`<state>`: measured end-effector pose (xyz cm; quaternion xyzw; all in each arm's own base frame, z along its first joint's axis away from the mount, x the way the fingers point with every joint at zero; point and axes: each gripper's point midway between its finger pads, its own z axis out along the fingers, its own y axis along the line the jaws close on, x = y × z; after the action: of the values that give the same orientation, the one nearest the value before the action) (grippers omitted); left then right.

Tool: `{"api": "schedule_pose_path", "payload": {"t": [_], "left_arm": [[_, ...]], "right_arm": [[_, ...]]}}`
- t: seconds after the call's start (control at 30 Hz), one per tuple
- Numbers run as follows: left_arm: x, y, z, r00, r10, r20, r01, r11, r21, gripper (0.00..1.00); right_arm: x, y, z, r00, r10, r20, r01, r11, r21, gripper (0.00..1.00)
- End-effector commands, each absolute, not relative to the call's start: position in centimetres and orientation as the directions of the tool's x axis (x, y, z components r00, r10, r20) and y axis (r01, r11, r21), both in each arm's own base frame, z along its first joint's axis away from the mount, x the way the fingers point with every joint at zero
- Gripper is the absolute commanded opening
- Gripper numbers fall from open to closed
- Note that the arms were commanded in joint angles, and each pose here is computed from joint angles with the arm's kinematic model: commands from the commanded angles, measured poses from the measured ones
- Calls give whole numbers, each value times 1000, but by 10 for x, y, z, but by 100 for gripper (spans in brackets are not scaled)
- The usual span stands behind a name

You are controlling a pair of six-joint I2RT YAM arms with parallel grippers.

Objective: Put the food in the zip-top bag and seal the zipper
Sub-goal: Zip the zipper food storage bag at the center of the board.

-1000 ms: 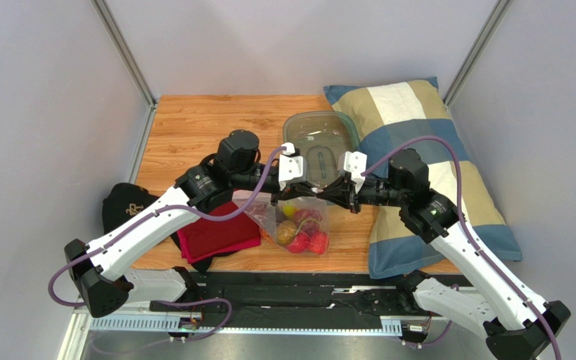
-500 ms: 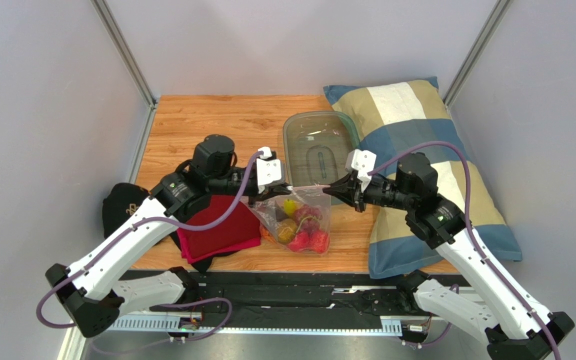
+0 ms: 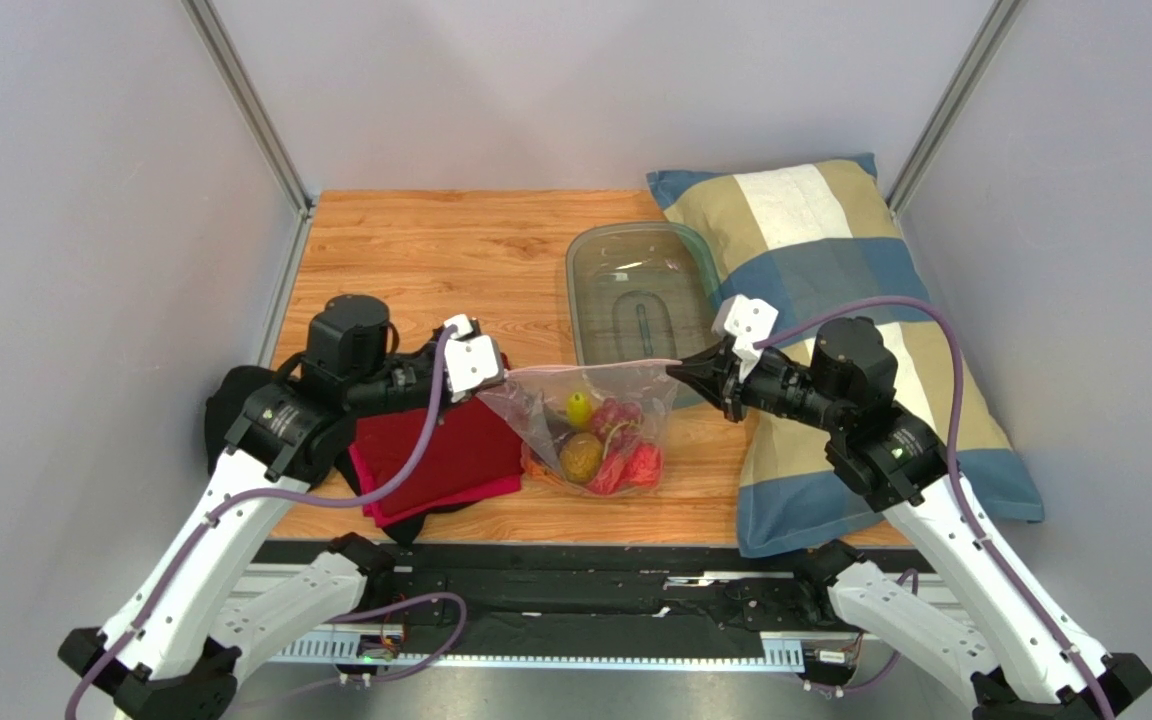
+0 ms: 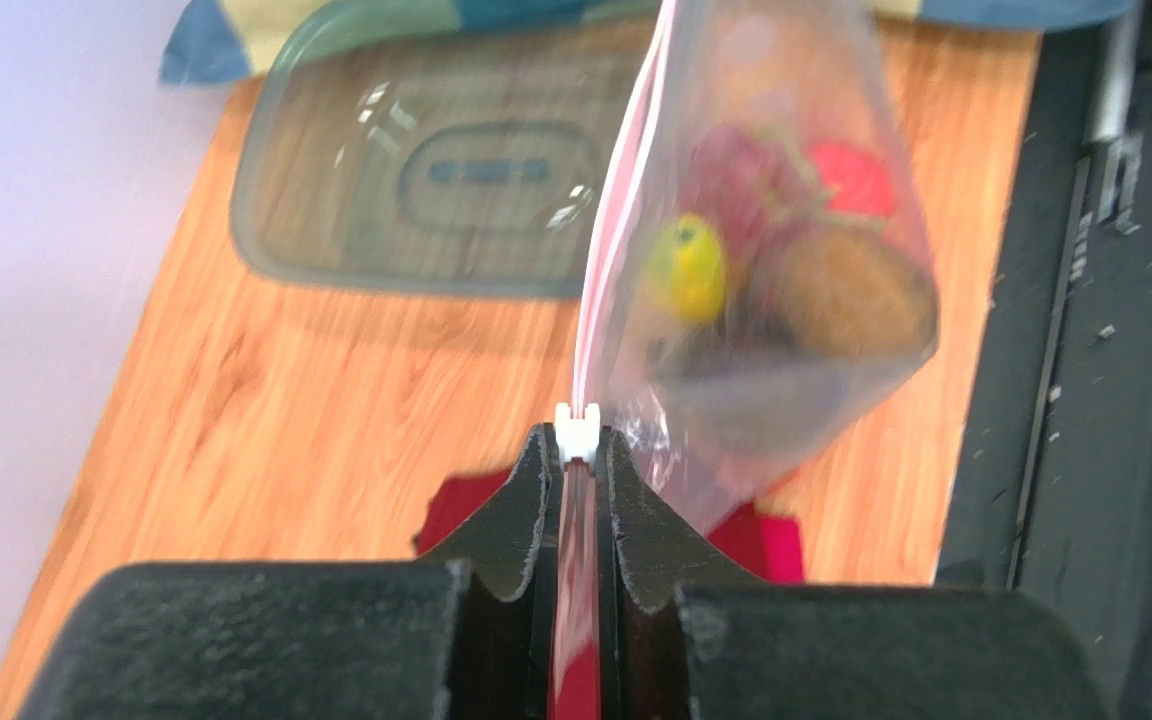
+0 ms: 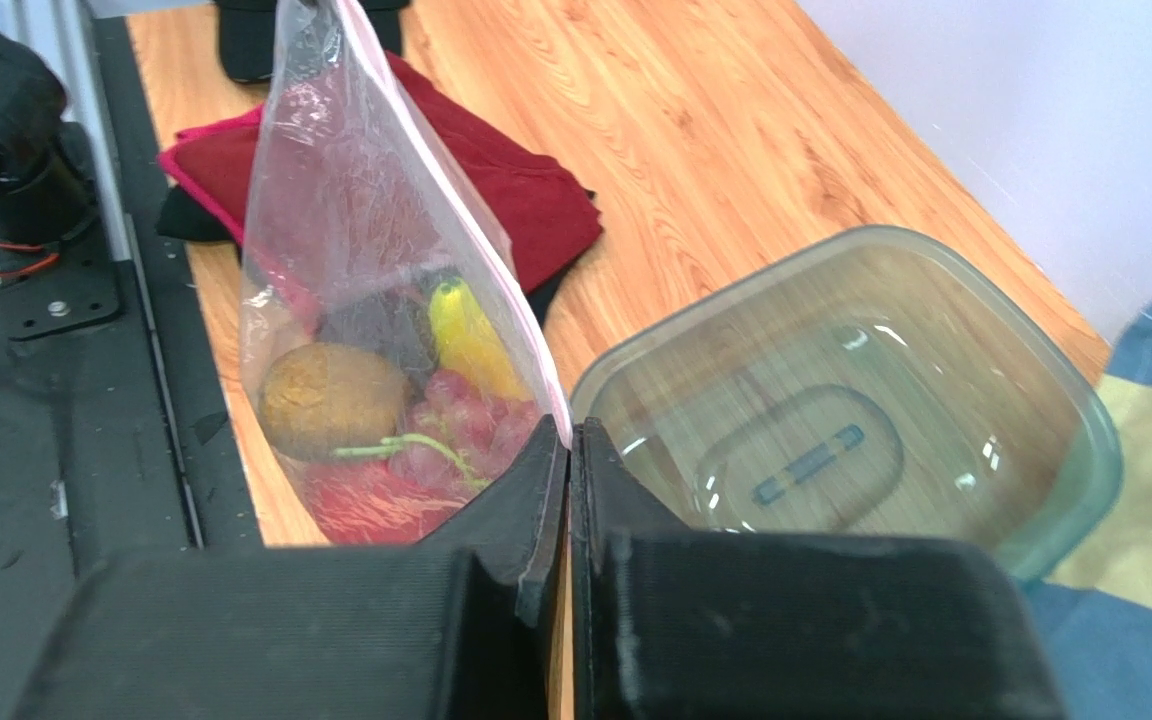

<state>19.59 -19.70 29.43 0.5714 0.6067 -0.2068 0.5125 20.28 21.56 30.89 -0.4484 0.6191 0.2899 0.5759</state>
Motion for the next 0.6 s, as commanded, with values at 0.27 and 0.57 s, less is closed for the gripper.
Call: {"api": "schedule_pose_path", "payload": {"t": [0.27, 0.57], "left_arm": [[199, -141, 276, 138, 628, -766, 844, 330, 423, 0], [208, -147, 290, 144, 620, -771, 852, 318, 415, 0]], "right_arm": [[220, 181, 321, 88, -246, -965, -772, 596, -222, 0], [216, 166, 335, 88, -252, -964, -726, 646, -236, 0]]}}
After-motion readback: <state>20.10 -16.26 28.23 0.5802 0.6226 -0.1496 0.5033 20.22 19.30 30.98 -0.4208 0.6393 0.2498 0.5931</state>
